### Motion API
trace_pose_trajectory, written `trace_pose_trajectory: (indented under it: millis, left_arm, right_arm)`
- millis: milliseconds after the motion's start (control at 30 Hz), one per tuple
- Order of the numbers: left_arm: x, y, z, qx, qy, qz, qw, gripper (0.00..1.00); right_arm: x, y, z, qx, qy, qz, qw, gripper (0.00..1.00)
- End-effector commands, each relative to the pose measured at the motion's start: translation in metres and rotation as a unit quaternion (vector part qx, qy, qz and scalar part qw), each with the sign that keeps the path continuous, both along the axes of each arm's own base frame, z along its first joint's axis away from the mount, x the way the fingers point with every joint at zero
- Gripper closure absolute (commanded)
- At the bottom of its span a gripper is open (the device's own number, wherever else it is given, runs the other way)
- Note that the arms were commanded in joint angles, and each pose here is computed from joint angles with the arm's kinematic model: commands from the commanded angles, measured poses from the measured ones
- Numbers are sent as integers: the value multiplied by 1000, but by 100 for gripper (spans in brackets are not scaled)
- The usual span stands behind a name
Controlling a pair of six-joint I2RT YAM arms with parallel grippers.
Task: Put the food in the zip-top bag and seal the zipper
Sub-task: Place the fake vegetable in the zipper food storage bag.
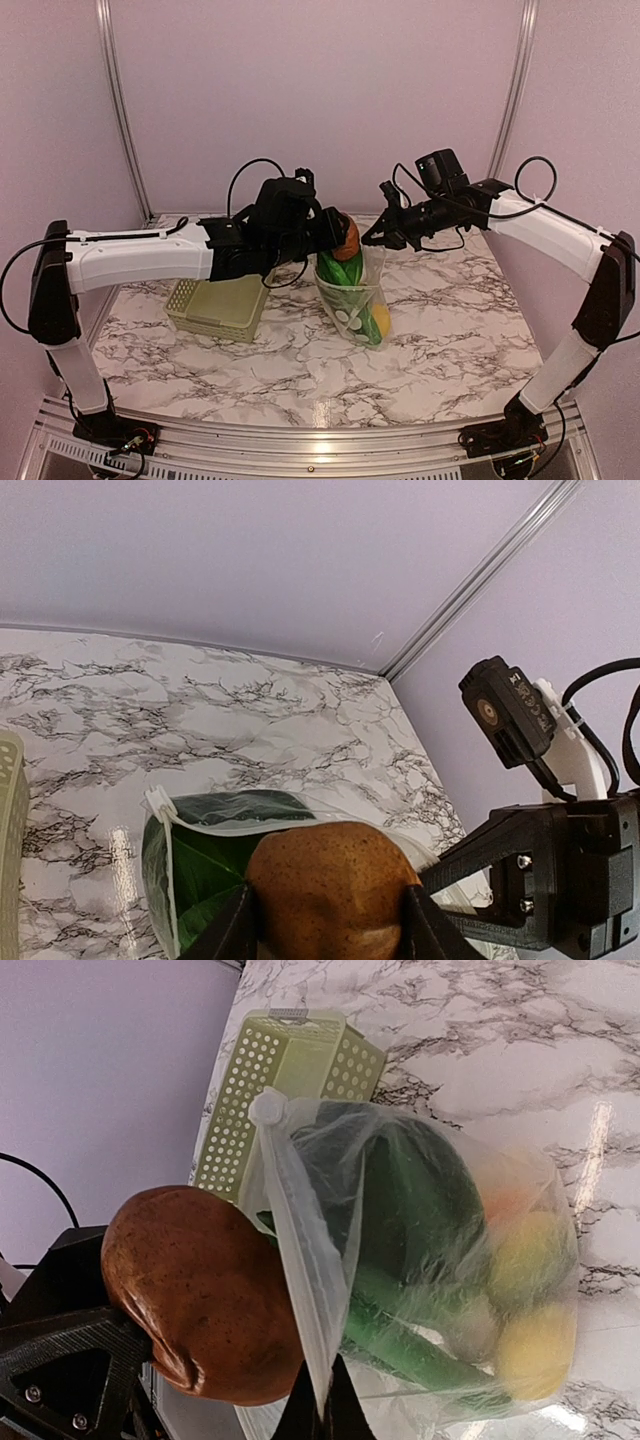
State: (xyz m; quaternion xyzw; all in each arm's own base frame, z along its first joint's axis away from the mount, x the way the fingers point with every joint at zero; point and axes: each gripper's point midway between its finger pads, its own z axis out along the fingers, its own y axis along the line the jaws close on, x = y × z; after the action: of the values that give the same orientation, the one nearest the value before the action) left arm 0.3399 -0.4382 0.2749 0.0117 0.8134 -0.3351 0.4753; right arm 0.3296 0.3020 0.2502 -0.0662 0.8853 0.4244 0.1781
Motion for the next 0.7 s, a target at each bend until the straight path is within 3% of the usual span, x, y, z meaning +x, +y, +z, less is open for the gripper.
trace_pose_trajectory:
  millis: [0, 200, 367, 433, 600, 667]
  left_arm:
    - [-6, -12, -5, 5, -7, -5, 1000, 55]
    - [-14, -16, -12, -7, 13, -22, 1000, 45]
    - [-20, -28, 0, -27, 14, -53, 998, 20]
    - [-19, -30, 7, -19, 8, -59, 998, 15]
    - [-16, -18, 55, -1, -56, -52, 997, 12]
    - [-16, -5, 81, 12, -98, -43, 994, 6]
  right_arm:
    - [5, 5, 13, 8, -12, -2, 1000, 100]
    - [9, 7, 16, 10, -17, 2, 1000, 100]
    - [10, 9, 18, 12, -17, 5, 1000, 100]
    - [10, 9, 18, 11, -18, 6, 1000, 100]
    - [11, 9, 20, 9, -21, 8, 1000, 100]
    - [10, 8, 18, 7, -22, 10, 1000, 100]
